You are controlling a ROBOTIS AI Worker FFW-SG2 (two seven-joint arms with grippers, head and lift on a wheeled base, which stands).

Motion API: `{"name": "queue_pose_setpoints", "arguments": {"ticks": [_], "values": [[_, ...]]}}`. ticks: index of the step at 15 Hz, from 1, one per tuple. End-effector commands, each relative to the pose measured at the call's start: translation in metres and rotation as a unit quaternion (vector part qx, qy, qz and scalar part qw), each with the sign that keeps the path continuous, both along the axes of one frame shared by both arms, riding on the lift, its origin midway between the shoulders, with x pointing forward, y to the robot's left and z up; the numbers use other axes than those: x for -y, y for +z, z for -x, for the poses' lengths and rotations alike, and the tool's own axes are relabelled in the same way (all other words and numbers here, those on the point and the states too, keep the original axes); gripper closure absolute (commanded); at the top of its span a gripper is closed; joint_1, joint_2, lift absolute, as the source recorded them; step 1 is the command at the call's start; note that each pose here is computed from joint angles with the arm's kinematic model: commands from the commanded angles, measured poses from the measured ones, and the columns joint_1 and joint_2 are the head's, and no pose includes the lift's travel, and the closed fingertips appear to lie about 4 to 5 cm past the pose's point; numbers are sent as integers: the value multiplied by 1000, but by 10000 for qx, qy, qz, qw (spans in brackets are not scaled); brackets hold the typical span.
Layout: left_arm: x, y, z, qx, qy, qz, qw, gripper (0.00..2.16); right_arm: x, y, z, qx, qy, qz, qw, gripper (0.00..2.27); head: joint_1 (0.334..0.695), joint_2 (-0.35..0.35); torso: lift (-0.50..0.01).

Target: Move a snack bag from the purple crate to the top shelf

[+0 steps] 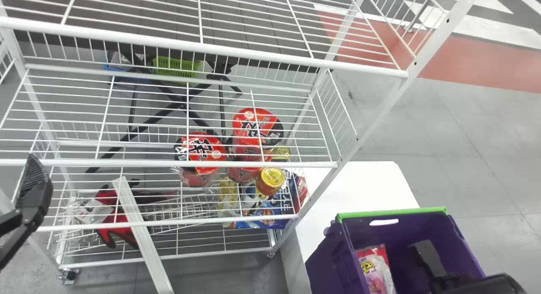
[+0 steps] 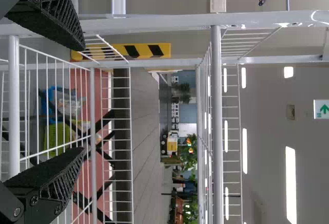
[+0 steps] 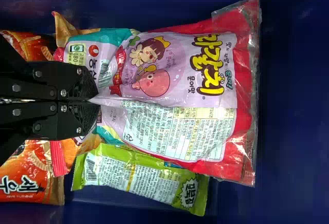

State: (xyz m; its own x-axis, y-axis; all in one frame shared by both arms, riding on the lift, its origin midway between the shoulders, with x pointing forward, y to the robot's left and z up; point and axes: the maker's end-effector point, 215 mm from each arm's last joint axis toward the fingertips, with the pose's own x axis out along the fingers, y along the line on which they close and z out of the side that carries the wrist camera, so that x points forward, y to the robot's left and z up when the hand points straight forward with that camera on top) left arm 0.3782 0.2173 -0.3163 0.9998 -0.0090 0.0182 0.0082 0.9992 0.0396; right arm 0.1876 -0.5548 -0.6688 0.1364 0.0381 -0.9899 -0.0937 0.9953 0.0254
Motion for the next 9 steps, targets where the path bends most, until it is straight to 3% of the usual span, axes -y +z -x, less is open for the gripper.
{"name": "queue_pose_setpoints", "arguments": {"ticks": [1,9], "values": [[0,-1,0,-5,0,-1,10000,130,0,0,-1,17,21,10,10000,1514,695,-350,-302],[1,-1,0,-14,-7,7,10000,130,2,-1,-2,64,37,36,10000,1514,695,-350,-271]]}}
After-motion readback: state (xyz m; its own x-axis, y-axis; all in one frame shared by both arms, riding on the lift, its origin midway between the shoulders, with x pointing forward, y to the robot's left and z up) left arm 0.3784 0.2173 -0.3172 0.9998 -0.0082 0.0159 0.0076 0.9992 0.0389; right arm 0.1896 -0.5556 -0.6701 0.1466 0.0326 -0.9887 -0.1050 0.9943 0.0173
